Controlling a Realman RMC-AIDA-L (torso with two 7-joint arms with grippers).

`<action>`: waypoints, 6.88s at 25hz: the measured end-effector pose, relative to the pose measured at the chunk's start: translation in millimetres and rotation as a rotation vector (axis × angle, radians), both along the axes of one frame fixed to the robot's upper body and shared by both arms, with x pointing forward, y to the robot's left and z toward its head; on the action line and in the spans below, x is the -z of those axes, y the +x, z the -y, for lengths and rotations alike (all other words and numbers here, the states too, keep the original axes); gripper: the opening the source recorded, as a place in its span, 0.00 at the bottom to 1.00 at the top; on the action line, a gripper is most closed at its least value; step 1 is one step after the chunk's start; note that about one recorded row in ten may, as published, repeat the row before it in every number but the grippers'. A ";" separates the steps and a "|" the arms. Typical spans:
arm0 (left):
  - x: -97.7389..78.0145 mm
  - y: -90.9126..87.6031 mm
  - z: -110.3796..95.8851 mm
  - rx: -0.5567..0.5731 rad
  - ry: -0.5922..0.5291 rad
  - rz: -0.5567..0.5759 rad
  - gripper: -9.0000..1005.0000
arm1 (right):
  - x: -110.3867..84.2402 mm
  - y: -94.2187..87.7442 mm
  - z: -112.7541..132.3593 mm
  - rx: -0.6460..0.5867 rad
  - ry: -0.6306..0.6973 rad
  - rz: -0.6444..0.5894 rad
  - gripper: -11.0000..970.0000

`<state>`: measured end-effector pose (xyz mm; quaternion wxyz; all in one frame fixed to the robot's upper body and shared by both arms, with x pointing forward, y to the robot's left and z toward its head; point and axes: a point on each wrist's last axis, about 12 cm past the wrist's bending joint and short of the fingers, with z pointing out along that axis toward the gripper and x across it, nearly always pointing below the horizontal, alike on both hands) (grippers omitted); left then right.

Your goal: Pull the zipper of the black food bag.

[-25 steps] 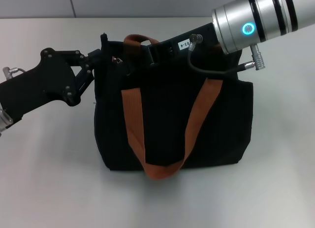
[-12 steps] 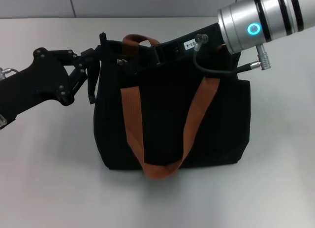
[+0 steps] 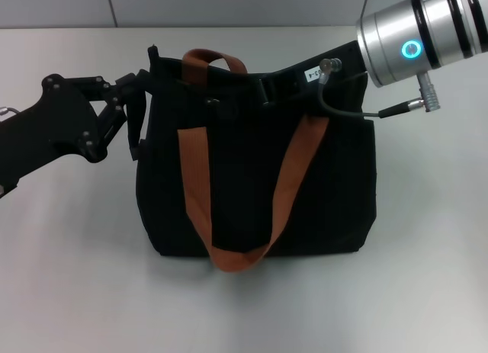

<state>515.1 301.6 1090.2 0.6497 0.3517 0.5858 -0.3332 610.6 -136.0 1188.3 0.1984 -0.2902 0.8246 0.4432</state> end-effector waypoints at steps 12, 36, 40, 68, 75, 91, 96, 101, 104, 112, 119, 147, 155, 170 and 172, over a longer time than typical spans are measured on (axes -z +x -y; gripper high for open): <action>-1.9 0.1 -6.2 -0.018 -0.003 0.004 0.04 | -2.5 -1.3 22.9 0.090 -0.041 0.024 0.04; -2.6 -1.0 -11.5 -0.038 -0.006 0.006 0.04 | -5.9 -9.0 73.5 0.236 -0.050 0.043 0.06; -2.7 -1.0 -11.6 -0.038 -0.007 0.006 0.04 | -7.9 -9.9 76.9 0.231 -0.002 0.058 0.06; 5.5 -8.0 -15.1 -0.057 -0.022 -0.062 0.09 | 72.7 -114.2 143.8 -0.012 0.548 0.762 0.84; 8.7 -8.8 -15.5 -0.073 -0.037 -0.103 0.13 | 97.4 -134.5 141.5 -0.115 0.452 0.752 0.86; -16.4 -37.2 -47.4 0.099 -0.179 -0.201 0.53 | 118.4 -132.1 132.3 -0.123 0.363 0.753 0.86; -11.0 -46.9 -27.1 0.255 -0.120 -0.169 0.68 | 123.2 -133.3 126.1 -0.156 0.357 0.783 0.86; 2.6 -57.4 -2.7 0.361 -0.072 -0.136 0.80 | 128.6 -132.4 119.8 -0.182 0.346 0.783 0.86; 12.7 -65.3 8.7 0.402 -0.042 -0.139 0.81 | 132.8 -133.8 117.2 -0.207 0.333 0.790 0.86; 39.6 -73.2 18.8 0.363 0.064 -0.232 0.81 | 147.1 -137.8 109.4 -0.233 0.286 0.780 0.86; 43.8 -74.6 20.8 0.375 0.089 -0.253 0.81 | 153.5 -137.9 103.5 -0.237 0.268 0.776 0.86; 44.0 -72.3 18.9 0.371 0.106 -0.259 0.81 | 153.4 -136.7 103.4 -0.228 0.265 0.781 0.86; 44.0 -72.5 18.8 0.372 0.106 -0.260 0.81 | 153.2 -136.4 103.7 -0.228 0.264 0.791 0.86; 43.1 -72.7 17.9 0.373 0.103 -0.253 0.81 | 153.0 -136.1 104.0 -0.224 0.264 0.794 0.86; 43.4 -72.8 17.9 0.373 0.105 -0.253 0.81 | 153.0 -136.1 104.0 -0.224 0.264 0.794 0.86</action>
